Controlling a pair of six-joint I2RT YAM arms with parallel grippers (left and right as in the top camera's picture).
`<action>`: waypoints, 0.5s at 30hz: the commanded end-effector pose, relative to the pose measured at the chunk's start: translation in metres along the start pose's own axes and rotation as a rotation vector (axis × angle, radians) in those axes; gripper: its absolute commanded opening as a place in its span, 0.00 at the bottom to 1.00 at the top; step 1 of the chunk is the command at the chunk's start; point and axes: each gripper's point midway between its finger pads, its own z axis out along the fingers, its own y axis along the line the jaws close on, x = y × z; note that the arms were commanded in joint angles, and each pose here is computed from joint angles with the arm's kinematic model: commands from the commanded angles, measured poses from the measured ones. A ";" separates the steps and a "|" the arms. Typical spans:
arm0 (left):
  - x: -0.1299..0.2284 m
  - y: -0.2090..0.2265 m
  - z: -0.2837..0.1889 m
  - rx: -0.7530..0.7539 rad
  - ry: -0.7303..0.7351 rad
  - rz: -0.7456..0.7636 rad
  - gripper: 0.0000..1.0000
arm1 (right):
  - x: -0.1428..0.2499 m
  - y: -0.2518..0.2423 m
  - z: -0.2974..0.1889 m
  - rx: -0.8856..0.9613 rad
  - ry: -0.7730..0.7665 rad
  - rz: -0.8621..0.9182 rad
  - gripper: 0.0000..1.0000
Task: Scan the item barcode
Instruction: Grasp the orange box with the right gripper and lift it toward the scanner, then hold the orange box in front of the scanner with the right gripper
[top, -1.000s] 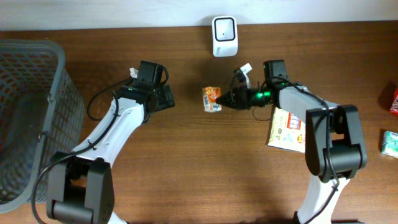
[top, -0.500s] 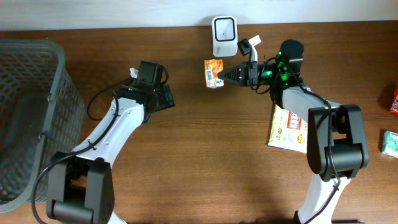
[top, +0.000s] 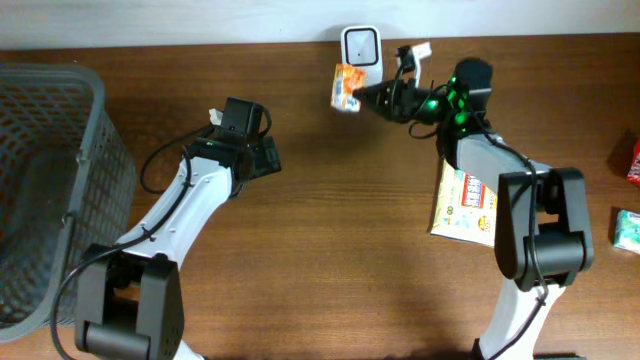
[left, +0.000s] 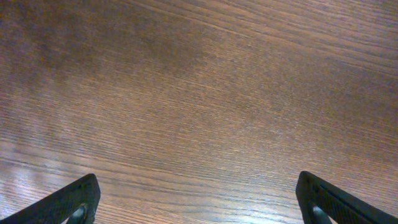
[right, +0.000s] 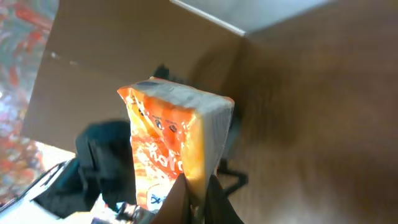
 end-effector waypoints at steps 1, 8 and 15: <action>-0.002 0.000 -0.005 -0.003 -0.014 0.014 0.99 | -0.047 0.006 -0.002 0.081 -0.139 -0.106 0.04; -0.002 0.000 -0.005 -0.003 -0.014 0.014 0.99 | -0.095 -0.081 -0.102 1.163 -0.146 -0.293 0.04; -0.002 0.000 -0.005 -0.003 -0.014 0.014 0.99 | -0.137 -0.064 -0.042 1.556 0.300 -1.387 0.04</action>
